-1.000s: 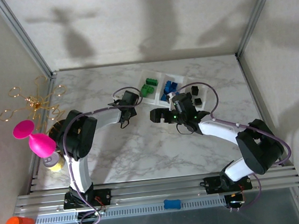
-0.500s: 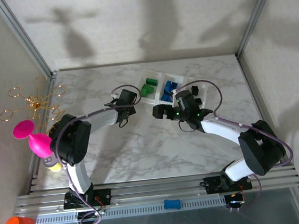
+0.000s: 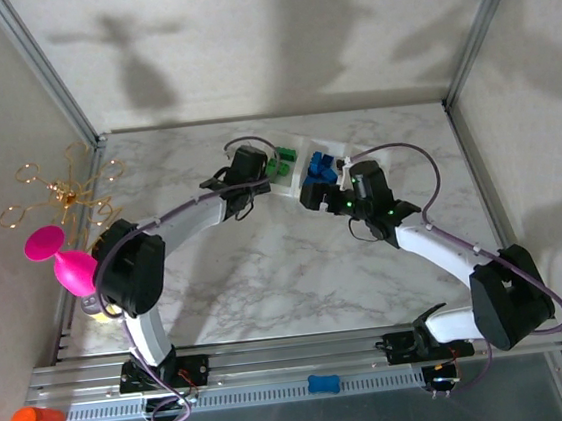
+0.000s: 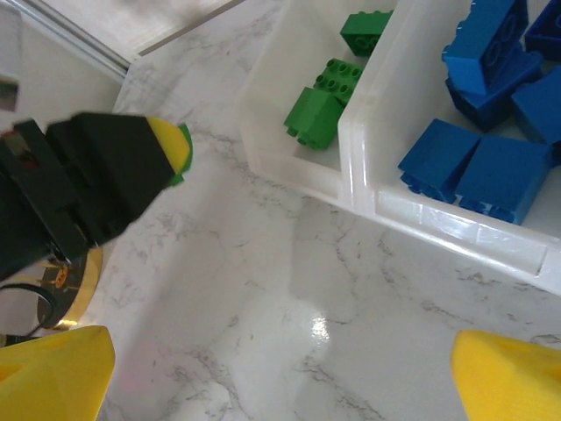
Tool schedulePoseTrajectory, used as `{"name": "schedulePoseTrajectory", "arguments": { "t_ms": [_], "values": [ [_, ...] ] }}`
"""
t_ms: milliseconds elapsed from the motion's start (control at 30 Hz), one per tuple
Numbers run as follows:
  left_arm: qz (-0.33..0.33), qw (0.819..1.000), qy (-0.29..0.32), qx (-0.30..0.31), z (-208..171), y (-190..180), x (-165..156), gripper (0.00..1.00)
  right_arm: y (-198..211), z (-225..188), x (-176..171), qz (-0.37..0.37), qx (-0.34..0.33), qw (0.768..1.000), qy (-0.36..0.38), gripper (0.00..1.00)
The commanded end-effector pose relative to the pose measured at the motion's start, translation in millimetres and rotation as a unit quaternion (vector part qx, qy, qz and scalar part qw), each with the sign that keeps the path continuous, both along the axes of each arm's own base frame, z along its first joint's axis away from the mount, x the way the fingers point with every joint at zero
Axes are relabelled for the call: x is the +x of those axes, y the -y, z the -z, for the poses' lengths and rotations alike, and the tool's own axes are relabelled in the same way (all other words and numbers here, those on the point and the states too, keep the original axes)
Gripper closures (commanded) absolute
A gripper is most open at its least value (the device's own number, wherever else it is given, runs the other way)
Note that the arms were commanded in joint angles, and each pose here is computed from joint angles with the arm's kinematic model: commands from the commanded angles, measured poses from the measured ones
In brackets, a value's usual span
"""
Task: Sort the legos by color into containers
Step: Place the lego in the container.
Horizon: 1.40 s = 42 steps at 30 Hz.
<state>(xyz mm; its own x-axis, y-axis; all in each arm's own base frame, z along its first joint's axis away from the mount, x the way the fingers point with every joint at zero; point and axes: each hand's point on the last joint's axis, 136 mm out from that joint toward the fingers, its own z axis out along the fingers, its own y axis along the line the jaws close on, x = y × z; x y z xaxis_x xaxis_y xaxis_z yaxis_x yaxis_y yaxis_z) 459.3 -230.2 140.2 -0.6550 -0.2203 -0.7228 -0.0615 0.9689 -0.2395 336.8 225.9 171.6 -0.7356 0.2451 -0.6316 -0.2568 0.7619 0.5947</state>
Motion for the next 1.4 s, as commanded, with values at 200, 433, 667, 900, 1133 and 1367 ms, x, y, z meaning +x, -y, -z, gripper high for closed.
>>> {"name": "schedulePoseTrajectory", "arguments": {
  "t_ms": [200, 433, 667, 900, 1133, 1367],
  "values": [
    [0.04, 0.999, 0.01, 0.01, 4, 38, 42, 0.75, 14, 1, 0, 0.016, 0.004, 1.0, 0.005, 0.01],
    [0.049, 0.999, 0.0, 0.017, 19, 51, 70, 0.73, 19, 1, 3, 0.019, 0.0, 1.0, 0.005, 0.01],
    [0.045, 0.999, -0.013, 0.023, 33, 57, 89, 0.65, 23, 2, 6, 0.022, 0.0, 1.0, 0.004, 0.01],
    [0.051, 0.999, -0.009, 0.012, 20, 60, 91, 0.57, 28, -4, 10, 0.028, 0.001, 1.0, 0.01, 0.01],
    [0.058, 0.998, 0.019, -0.008, -26, 54, 77, 0.53, 40, -16, 16, 0.045, -0.005, 0.999, 0.027, 0.01],
    [-0.015, 0.994, 0.102, -0.041, -75, -12, 22, 0.33, 116, -23, 40, 0.195, -0.099, 0.974, 0.052, 0.01]
  ]
}}
